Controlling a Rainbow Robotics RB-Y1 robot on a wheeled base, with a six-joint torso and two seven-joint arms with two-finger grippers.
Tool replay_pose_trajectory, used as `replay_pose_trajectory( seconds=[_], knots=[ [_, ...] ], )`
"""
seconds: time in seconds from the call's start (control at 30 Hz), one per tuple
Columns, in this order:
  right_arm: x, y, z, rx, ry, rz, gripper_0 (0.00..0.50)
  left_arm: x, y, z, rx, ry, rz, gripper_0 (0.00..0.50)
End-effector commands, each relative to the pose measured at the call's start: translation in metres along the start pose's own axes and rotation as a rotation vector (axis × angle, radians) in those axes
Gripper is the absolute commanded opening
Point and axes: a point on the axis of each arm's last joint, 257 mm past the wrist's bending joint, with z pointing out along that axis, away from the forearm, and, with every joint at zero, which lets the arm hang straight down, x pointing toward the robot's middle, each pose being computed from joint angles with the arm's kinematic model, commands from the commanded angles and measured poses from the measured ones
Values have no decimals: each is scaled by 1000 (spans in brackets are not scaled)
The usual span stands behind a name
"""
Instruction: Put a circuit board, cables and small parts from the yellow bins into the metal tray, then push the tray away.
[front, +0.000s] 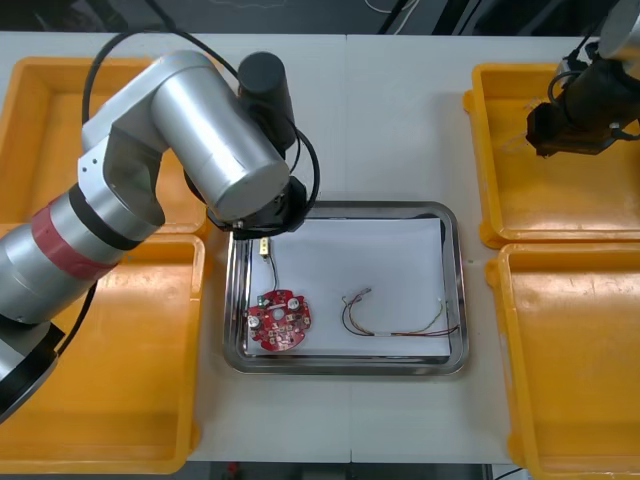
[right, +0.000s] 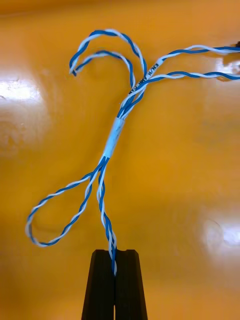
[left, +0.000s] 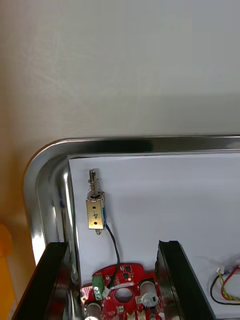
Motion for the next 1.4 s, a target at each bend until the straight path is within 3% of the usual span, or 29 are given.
replay_pose_trajectory(
  seconds=[0.03, 0.17, 0.43, 0.8, 1.2, 1.4],
  knots=[
    [-30, -26, -50, 39, -44, -47, 0, -44, 16, -43, 23, -73, -28, 500],
    [-20, -30, -59, 38, -8, -60, 0, -58, 43, -57, 19, -69, -9, 500],
    [5, -33, -66, 53, 19, -117, 0, -76, 93, -70, 0, -47, 19, 500],
    [32, -35, -61, 43, 23, -148, 0, -101, 150, -75, -24, -32, 53, 500],
    [55, -35, -53, 42, -16, -174, 0, -135, 182, -67, -25, -39, 239, 500],
    [55, -30, -53, 21, -20, -161, 0, -152, 194, -61, -26, -55, 390, 500]
  ],
)
